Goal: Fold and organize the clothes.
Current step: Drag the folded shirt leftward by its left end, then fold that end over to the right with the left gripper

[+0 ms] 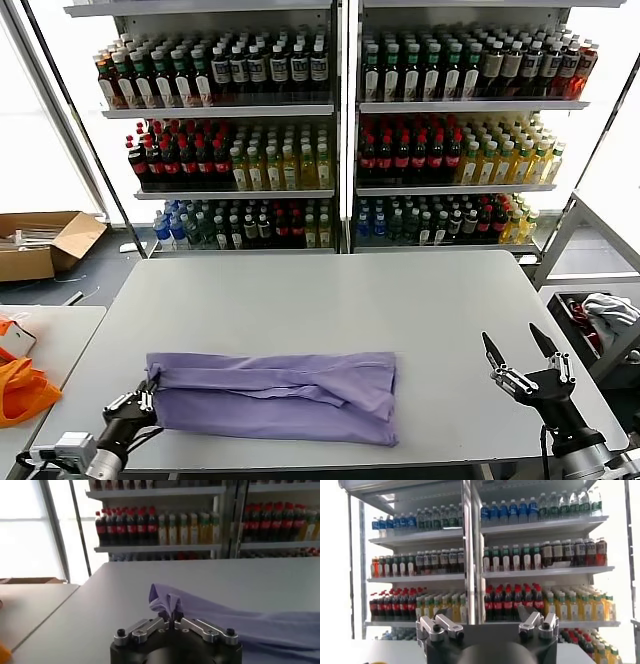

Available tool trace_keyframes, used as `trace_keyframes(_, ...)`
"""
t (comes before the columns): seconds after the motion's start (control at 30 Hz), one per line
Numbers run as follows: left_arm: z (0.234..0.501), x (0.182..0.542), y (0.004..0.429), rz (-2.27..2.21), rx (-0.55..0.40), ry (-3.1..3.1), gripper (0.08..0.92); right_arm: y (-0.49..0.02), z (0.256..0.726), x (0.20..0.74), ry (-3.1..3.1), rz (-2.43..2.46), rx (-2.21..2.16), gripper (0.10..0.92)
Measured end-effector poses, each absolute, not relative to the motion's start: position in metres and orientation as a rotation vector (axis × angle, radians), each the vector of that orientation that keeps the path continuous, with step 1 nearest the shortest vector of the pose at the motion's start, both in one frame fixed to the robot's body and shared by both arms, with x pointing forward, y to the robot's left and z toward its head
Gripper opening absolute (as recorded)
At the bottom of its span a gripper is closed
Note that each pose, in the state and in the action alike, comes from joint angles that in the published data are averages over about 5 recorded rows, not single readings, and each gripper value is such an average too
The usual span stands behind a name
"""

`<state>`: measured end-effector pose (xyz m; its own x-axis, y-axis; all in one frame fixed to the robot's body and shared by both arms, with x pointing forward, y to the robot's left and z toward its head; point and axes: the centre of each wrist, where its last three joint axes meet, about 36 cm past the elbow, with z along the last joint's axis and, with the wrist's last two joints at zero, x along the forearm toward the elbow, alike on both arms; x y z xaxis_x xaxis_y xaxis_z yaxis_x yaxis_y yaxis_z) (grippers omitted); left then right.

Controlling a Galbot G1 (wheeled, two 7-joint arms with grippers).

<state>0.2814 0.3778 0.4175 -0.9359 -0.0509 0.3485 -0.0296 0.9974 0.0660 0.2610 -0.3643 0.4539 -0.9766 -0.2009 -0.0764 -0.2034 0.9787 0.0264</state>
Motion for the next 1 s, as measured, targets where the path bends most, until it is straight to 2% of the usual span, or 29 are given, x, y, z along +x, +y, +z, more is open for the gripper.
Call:
trace_keyframes(0.27,0.455,0.303,0.483,-0.353,0.152,-2.836,0.105,-0.364,0.455,0.262,3.052,0.046,-0.332,0.823)
trace_keyframes(0.43,0.48,0.31,0.507,-0.463,0.146,-2.85,0.105,-0.362,0.455,0.261,3.051,0.051,-0.337,0.823)
trace_keyframes(0.53,0.491,0.313,0.499,-0.506,0.094,-2.868,0.105,-0.361,0.455,0.26,3.052,0.052,-0.342,0.823)
trace_keyframes(0.67,0.494,0.318,0.469,-0.547,-0.032,-2.887,0.105,-0.359,0.455,0.26,3.052,0.047,-0.352,0.823)
trace_keyframes(1.0,0.451,0.33,0.374,-0.532,-0.362,-2.833,0.105,-0.357,0.454,0.257,3.056,0.04,-0.357,0.823)
